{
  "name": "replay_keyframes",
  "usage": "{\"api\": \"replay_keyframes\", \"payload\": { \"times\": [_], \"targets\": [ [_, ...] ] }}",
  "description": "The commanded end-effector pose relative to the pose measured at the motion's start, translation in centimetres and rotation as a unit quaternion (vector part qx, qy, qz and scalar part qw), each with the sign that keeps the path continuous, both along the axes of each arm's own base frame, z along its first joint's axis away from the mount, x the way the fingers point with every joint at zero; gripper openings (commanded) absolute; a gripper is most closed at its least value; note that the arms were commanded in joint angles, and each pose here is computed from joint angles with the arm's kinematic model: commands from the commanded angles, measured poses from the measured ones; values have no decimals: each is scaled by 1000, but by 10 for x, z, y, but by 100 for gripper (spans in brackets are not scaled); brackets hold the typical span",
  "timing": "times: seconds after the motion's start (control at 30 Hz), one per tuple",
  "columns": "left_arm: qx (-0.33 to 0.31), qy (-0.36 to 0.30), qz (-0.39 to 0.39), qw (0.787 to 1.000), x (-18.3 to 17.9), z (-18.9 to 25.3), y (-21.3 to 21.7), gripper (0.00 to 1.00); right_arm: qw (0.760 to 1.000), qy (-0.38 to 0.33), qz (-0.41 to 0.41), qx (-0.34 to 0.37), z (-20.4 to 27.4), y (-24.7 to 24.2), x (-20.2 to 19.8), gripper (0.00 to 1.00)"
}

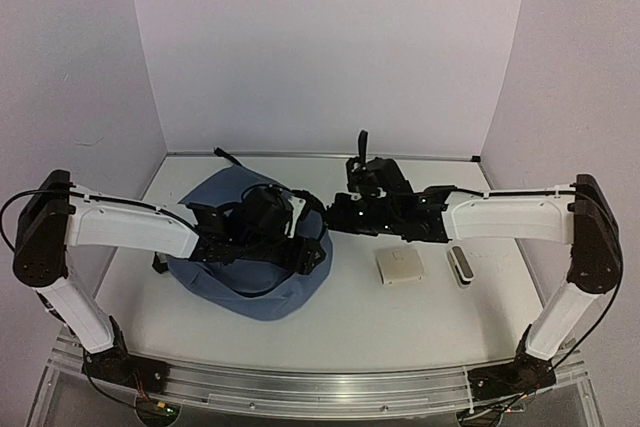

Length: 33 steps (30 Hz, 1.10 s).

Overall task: Pack the student bag
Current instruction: Zip the student bag at the center of the board.

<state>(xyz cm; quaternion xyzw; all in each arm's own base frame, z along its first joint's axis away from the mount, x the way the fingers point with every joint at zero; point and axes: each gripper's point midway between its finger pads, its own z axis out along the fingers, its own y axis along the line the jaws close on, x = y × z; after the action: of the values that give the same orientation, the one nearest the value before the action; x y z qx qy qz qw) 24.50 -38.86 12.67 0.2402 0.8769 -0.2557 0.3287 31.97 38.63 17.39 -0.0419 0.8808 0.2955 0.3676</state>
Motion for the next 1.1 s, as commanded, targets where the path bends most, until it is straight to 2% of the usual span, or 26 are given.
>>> {"api": "replay_keyframes", "payload": {
  "times": [0.0,0.1,0.27,0.33,0.4,0.77,1.07],
  "targets": [
    [-45,-33,-1,998,15,30,-24,69,998,-37,-8,47,43,0,2,0],
    [-49,-37,6,998,19,30,-26,54,998,-37,-9,46,42,-1,2,0],
    [-51,-35,4,998,19,28,-29,19,998,-37,-17,47,41,-2,3,0],
    [-52,-29,-6,998,16,26,-31,8,998,-38,-19,48,43,-1,5,0],
    [-53,-21,-20,998,10,23,-32,1,998,-37,-21,44,41,-1,7,0],
    [-77,34,-140,987,-52,15,-34,0,999,-19,-40,18,20,-8,29,0],
    [-30,85,-186,978,-93,-9,-26,0,998,-6,-61,-9,-1,-22,43,0]
  ]
}}
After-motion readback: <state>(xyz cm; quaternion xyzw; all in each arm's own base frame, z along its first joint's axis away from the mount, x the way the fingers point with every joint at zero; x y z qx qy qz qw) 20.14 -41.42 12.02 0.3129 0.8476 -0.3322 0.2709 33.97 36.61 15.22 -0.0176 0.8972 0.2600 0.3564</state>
